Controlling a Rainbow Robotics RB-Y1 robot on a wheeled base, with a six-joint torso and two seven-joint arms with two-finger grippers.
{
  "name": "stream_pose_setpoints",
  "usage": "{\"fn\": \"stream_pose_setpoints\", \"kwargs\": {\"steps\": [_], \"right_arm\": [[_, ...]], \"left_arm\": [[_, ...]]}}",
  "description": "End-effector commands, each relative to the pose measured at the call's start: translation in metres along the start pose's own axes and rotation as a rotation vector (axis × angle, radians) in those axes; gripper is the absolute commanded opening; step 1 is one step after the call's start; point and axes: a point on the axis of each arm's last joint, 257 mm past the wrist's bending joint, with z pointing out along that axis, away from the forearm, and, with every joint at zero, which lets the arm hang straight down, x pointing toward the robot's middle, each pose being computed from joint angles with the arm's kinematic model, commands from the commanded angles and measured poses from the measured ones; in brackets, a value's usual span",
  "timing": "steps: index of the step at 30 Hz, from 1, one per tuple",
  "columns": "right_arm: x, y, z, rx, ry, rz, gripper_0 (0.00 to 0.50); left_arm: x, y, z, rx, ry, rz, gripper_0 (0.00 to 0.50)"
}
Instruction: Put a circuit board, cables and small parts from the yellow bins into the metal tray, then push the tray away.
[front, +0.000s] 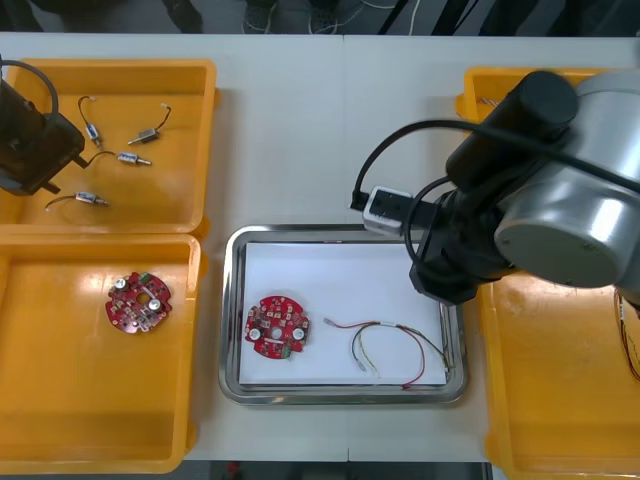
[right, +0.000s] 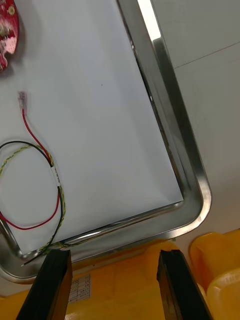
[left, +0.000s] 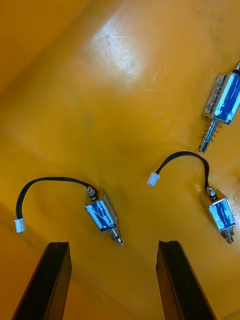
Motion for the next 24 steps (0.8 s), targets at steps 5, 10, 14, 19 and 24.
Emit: {"fn": "stream_pose_setpoints", "kwargs": {"steps": [5, 10, 14, 19, 24], "right_arm": [[-0.015, -0.051, -0.063, 0.037, -0.168, 0.156, 0.5], [0.004, -0.082, -0.075, 0.022, -0.176, 0.266, 0.5], [0.027, -0.109, -0.078, 0.031, -0.149, 0.35, 0.5], [0.053, -0.142, -0.087, 0.103, -0.12, 0.441, 0.5], [0.084, -0.191, -0.104, 0.246, -0.098, 0.565, 0.5]], "left_arm": [[-0.003, -0.033, -0.006, 0.068, -0.006, -0.098, 0.5], [0.003, -0.028, 0.007, 0.042, -0.008, -0.081, 0.5], [0.007, -0.025, 0.015, 0.03, -0.002, -0.083, 0.5], [0.01, -0.02, 0.024, 0.026, -0.008, -0.079, 0.5], [0.014, -0.016, 0.031, 0.008, -0.016, -0.06, 0.5]]}}
